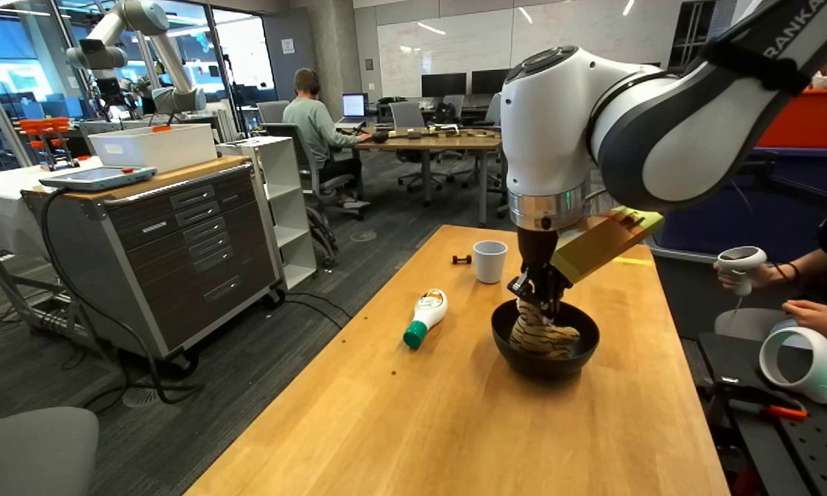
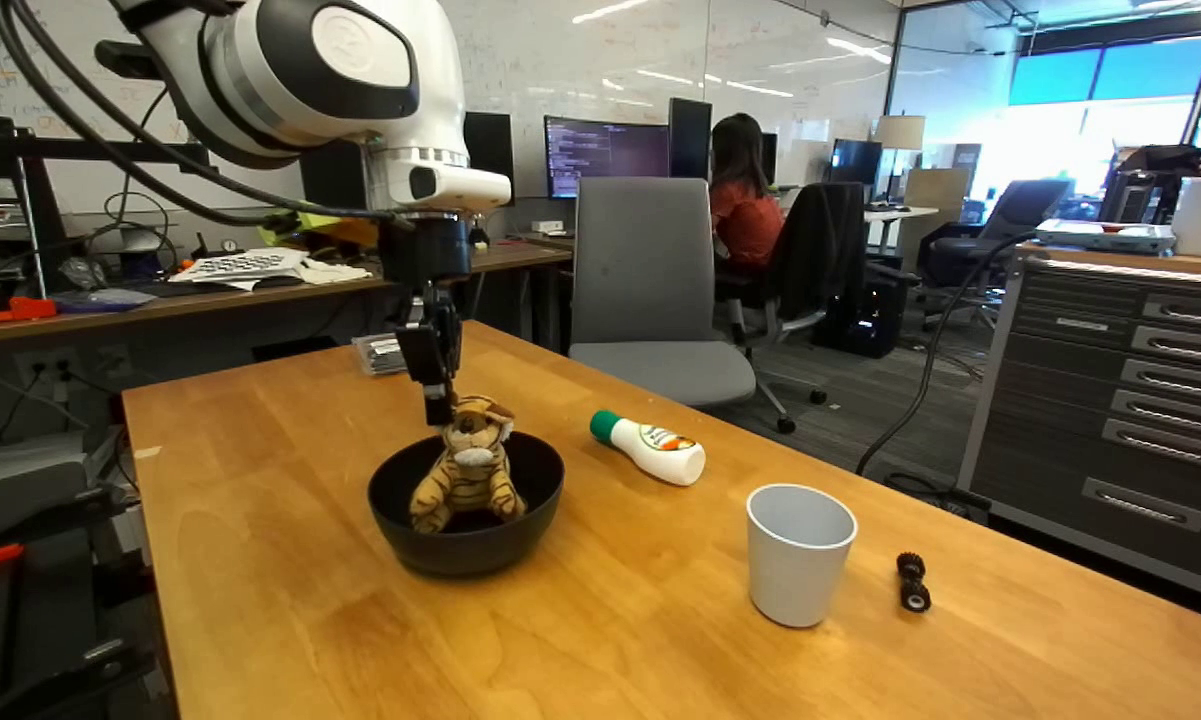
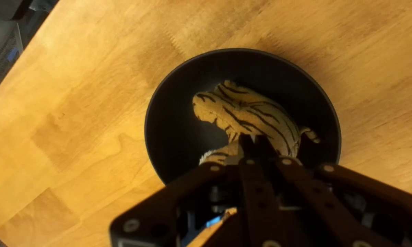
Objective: Take the toy tiger from the table and place it in the black bowl
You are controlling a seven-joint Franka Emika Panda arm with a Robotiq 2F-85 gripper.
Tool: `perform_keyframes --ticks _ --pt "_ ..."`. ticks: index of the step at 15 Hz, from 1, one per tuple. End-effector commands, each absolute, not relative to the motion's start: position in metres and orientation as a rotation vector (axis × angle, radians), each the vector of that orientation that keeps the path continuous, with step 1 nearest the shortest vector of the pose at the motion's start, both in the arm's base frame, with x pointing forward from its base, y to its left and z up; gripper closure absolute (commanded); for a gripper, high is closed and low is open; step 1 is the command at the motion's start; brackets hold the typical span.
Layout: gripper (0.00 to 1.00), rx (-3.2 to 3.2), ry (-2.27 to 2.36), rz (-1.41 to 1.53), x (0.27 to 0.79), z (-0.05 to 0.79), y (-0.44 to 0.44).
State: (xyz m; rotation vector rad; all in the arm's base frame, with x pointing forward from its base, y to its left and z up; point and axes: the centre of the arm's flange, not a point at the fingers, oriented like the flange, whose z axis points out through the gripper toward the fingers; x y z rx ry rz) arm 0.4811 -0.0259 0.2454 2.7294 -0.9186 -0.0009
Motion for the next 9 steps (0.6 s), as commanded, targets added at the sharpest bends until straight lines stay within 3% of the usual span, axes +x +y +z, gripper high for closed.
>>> perform_keyframes --ticks 1,2,3,5,9 --pt "0.98 2.726 -0.896 0.029 0.4788 0.2438 -0.0251" --pt "0.94 2.726 -0.896 0.029 0.4787 0.2434 -0.0249" --pt "0.69 2.726 -0.895 0.028 0.4787 0.2432 -0.0246" --pt "0.65 2.727 -0.896 0.033 0.4792 0.2443 -0.0239" --pt "0.34 2.734 -0.9 0.044 0.4804 0.2475 -0.0229"
